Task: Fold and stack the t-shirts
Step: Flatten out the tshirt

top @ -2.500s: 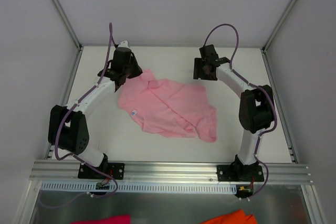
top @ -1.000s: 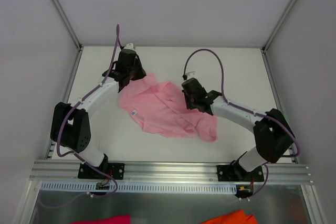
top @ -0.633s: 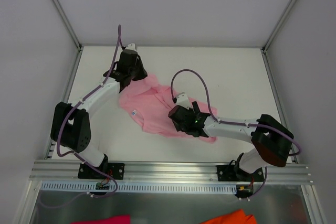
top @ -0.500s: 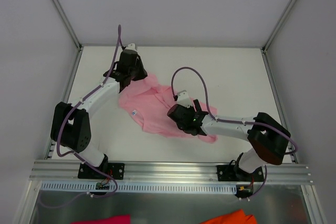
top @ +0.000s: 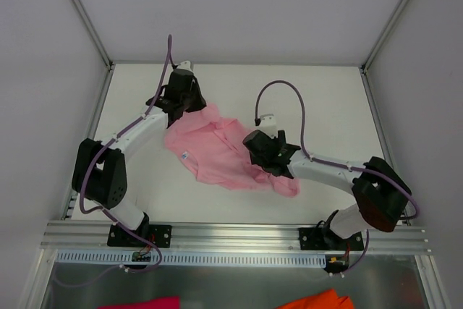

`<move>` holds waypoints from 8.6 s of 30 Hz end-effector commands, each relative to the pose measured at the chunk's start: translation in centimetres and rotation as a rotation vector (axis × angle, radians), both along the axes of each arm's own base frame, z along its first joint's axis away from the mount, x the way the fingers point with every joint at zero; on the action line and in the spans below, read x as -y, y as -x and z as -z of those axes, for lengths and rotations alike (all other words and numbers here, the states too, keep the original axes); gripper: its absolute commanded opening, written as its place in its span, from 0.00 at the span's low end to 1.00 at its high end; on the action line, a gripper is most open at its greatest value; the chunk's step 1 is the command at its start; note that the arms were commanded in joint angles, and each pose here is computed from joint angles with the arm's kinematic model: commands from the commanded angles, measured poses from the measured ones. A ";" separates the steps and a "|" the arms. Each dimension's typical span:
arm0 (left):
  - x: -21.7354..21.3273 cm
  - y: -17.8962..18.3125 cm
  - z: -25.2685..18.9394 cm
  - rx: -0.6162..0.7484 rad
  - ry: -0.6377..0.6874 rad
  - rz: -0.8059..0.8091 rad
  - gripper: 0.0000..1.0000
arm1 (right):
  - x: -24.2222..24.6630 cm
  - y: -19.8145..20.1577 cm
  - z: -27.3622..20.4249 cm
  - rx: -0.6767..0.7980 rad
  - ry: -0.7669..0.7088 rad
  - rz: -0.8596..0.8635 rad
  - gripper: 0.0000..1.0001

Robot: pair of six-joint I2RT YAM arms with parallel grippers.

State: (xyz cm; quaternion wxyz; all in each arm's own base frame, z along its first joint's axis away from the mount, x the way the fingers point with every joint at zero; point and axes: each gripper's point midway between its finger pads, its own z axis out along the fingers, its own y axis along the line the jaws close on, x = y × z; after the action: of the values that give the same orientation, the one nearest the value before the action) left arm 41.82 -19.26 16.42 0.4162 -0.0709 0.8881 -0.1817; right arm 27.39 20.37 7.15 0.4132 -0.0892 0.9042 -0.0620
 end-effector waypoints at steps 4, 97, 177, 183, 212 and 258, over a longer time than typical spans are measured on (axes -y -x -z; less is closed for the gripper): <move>1.1 -0.8 -1.6 0.052 -0.008 0.028 0.00 | -1.6 -0.1 -5.1 0.072 -0.278 -0.004 0.72; 1.6 -1.3 -0.2 0.028 -0.059 0.042 0.00 | 0.3 -4.0 1.8 -0.012 -0.223 -0.161 0.57; 4.0 -0.4 -1.0 0.031 -0.024 0.098 0.00 | -1.1 9.6 -9.7 0.214 -0.858 -0.050 0.66; 3.9 -0.4 -1.0 0.032 -0.030 0.097 0.00 | -2.8 9.6 -9.0 0.163 -0.889 -0.084 0.65; 3.4 -0.4 -0.4 0.027 -0.053 0.086 0.00 | -2.9 6.7 -3.2 0.021 -0.900 -0.019 0.65; 2.8 -3.0 -5.0 0.136 -0.087 0.042 0.00 | 0.0 -4.9 -18.5 0.390 -0.032 -0.112 0.01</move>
State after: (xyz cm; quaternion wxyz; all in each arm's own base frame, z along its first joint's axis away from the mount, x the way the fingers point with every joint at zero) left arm 42.43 -21.78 15.76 0.4087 -0.0268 0.8984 -0.1584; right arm 30.48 25.08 19.57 0.5184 -0.1183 0.8429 0.0824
